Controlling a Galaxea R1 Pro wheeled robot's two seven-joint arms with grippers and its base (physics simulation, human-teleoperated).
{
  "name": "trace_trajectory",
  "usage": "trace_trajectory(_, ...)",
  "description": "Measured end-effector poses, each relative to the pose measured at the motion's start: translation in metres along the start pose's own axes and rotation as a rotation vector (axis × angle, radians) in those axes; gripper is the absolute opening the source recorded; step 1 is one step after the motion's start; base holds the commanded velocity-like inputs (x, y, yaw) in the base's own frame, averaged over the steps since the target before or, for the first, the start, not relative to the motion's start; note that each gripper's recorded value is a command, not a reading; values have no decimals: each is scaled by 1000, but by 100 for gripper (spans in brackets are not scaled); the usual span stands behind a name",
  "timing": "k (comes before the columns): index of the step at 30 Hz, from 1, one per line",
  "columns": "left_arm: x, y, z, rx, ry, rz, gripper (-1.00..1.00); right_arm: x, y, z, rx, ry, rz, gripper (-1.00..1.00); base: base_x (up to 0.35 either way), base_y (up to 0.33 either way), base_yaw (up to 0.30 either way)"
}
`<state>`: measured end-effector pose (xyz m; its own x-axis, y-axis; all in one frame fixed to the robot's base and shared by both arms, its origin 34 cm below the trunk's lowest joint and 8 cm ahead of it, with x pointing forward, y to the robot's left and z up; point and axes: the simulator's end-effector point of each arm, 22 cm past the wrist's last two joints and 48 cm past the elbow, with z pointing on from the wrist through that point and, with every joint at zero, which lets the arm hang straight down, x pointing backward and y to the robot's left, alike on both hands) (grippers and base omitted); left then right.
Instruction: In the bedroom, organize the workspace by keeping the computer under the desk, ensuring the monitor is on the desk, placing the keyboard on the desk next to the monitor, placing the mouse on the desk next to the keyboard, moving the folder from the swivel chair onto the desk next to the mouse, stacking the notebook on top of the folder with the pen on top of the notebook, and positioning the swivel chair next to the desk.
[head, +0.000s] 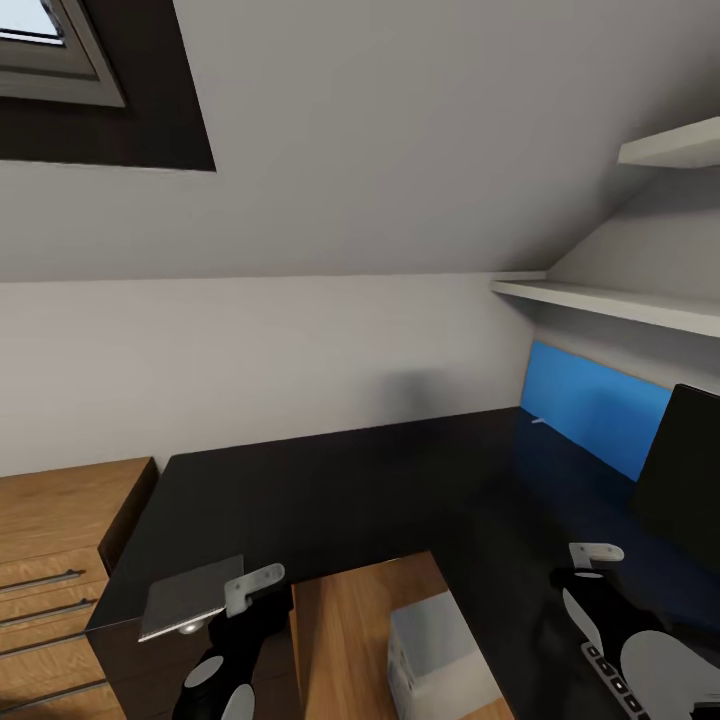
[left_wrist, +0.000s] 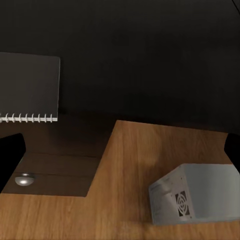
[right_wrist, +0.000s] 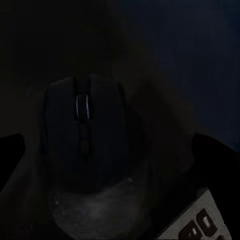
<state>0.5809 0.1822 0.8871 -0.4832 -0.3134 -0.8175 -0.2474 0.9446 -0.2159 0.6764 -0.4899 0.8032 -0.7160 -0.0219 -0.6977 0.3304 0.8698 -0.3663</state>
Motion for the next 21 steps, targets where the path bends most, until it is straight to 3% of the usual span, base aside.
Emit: trace_trajectory(21, 0, 0, 0, 0, 0, 0, 100, -4, 0, 0, -1, -13, 3, 100, 0, 0, 0)
